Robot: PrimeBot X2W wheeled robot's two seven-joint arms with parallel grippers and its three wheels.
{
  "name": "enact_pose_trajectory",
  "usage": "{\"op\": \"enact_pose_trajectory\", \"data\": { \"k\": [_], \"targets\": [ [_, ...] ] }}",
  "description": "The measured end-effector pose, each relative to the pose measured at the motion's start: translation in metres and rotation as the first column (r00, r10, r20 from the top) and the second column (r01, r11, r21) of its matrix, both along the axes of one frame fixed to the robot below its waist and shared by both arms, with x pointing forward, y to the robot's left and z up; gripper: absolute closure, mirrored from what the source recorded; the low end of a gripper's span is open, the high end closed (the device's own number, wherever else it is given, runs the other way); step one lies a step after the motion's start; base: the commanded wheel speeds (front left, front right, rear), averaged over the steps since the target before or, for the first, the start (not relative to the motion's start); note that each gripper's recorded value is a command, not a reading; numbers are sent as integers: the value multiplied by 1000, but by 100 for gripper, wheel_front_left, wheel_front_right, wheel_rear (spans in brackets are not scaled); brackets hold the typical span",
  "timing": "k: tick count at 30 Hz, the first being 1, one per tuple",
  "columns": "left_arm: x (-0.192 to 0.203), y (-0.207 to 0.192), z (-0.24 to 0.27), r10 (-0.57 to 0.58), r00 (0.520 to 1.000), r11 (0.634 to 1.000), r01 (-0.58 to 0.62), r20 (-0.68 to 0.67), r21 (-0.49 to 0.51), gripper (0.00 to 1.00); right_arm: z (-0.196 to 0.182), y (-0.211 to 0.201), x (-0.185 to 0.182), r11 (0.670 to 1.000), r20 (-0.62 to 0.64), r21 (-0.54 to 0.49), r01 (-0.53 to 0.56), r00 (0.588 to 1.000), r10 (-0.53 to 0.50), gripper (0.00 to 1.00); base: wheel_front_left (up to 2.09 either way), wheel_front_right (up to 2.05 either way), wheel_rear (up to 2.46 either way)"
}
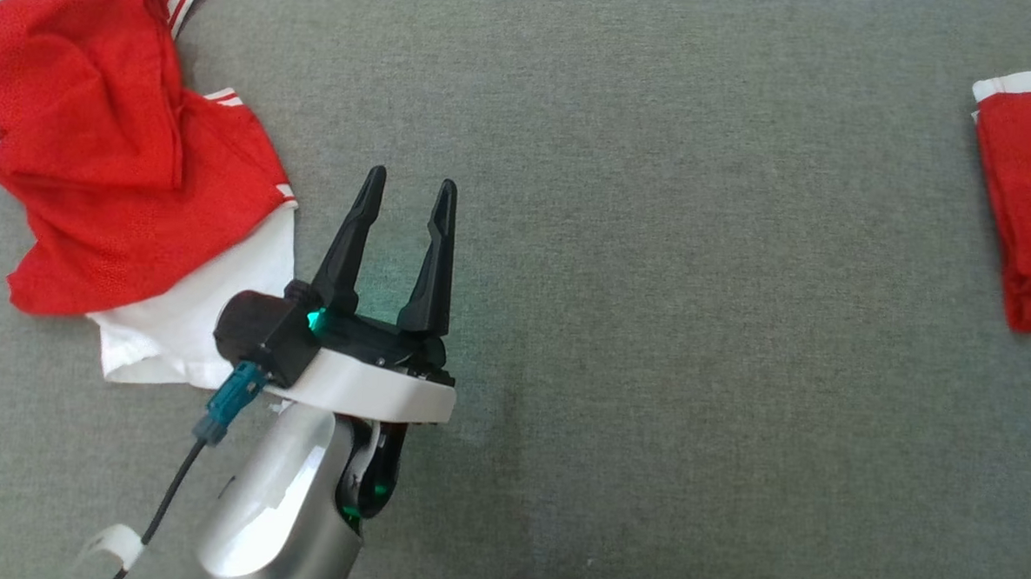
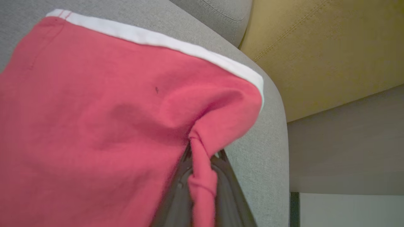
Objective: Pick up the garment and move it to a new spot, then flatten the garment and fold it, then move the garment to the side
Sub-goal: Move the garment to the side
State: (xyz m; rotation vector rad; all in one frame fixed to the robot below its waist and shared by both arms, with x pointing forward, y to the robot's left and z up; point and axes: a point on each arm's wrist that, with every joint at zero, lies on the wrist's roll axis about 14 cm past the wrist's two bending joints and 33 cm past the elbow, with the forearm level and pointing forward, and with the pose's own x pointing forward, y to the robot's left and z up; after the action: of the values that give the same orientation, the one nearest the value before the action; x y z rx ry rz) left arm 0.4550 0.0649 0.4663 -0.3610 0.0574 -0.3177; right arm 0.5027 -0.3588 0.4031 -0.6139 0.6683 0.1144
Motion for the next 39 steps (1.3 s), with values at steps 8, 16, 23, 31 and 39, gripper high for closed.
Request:
{"op": "enact_pose_trajectory", "data": {
  "k": [8,16,23,31,39],
  "targets": [
    [0,4,2,12,1000,1000,-12,5,1,0,12,-12,8,999,55,-9,38,998,-37,0,0,0,0],
    [-1,13,27,43,997,999,-43,67,1,0,58,13,20,994,252,103,26,966,-52,0,0,0,0],
    [-16,30,41,97,991,995,-98,94,-3,0,115,67,23,957,465,279,-74,883,-67,0,0,0,0],
    [-46,36,51,118,987,993,-117,109,-10,0,176,124,-6,861,643,458,-221,752,-149,0,0,0,0],
    [-74,43,48,137,986,991,-137,98,-10,0,180,196,-61,724,674,590,-358,712,-197,0,0,0,0]
  ]
}}
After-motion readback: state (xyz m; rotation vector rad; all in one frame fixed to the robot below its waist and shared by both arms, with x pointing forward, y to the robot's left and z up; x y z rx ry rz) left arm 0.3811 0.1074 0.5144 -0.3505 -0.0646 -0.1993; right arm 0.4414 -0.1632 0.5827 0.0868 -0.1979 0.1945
